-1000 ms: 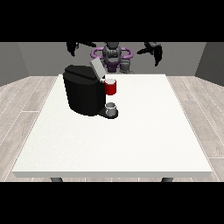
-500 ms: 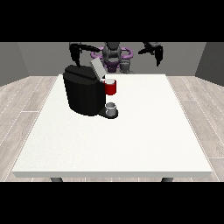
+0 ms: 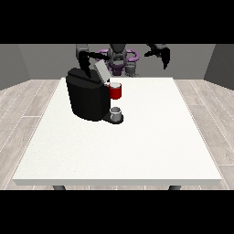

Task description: Insert the coffee pod into the coffee machine and close the lid

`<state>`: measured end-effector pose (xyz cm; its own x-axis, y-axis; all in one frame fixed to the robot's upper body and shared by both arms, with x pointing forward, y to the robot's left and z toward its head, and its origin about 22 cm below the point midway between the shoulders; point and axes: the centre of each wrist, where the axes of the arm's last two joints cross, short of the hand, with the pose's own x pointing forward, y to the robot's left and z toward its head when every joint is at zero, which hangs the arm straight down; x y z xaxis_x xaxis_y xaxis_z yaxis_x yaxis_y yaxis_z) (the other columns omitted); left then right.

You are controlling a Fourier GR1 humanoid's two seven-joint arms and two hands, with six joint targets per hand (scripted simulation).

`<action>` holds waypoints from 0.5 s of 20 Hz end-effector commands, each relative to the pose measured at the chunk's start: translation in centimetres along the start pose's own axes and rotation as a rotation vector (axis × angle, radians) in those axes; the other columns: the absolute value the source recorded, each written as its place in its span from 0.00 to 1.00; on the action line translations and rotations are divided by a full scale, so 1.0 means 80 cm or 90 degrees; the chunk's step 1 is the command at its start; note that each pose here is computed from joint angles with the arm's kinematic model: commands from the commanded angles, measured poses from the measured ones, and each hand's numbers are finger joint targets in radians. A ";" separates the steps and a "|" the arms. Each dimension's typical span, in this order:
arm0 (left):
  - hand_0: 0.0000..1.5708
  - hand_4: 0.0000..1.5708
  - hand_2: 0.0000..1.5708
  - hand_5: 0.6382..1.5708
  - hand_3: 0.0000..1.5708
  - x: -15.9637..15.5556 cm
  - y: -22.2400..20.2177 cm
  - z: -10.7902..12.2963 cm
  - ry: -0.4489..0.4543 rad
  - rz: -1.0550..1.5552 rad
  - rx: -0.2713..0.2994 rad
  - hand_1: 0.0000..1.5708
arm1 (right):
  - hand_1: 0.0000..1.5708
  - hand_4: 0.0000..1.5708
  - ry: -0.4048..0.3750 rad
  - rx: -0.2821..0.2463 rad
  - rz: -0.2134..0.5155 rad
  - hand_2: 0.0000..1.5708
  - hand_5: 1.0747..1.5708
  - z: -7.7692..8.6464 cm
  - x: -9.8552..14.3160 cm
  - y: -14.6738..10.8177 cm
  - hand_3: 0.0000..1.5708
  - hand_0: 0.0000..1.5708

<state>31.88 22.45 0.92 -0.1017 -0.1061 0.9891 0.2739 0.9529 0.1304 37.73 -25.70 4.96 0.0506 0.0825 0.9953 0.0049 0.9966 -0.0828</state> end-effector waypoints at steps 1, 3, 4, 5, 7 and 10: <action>0.00 0.23 0.00 1.00 0.00 -0.002 0.004 0.023 -0.022 -0.007 0.017 0.00 | 0.00 0.00 -0.024 0.033 0.013 0.00 1.00 -0.013 0.020 0.010 0.00 0.00; 0.00 0.24 0.00 1.00 0.00 0.003 0.015 0.028 -0.012 -0.006 0.019 0.00 | 0.00 0.00 -0.013 0.047 0.020 0.00 1.00 -0.012 0.018 0.044 0.00 0.00; 0.00 0.24 0.00 1.00 0.00 0.022 0.030 0.020 -0.021 -0.004 0.032 0.00 | 0.00 0.00 -0.023 0.043 0.008 0.00 1.00 -0.019 0.026 0.020 0.00 0.00; 0.00 0.23 0.00 1.00 0.00 -0.002 0.018 0.040 0.007 -0.009 0.060 0.00 | 0.00 0.00 -0.006 0.070 0.013 0.00 1.00 -0.009 0.014 0.036 0.00 0.00; 0.00 0.24 0.00 1.00 0.00 0.025 0.060 0.028 -0.018 -0.022 0.057 0.00 | 0.00 0.00 -0.024 0.083 0.036 0.00 1.00 -0.016 0.030 0.028 0.00 0.00; 0.00 0.20 0.00 1.00 0.00 0.016 0.023 0.037 -0.048 -0.024 0.032 0.00 | 0.00 0.08 -0.048 0.040 0.026 0.00 1.00 -0.032 0.050 0.025 0.00 0.00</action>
<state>30.13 24.90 2.05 -0.1401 -0.1179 0.9831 0.2117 0.9664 0.1460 39.39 -23.06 7.10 -0.0040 0.1111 0.9938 -0.0784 0.9907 -0.1111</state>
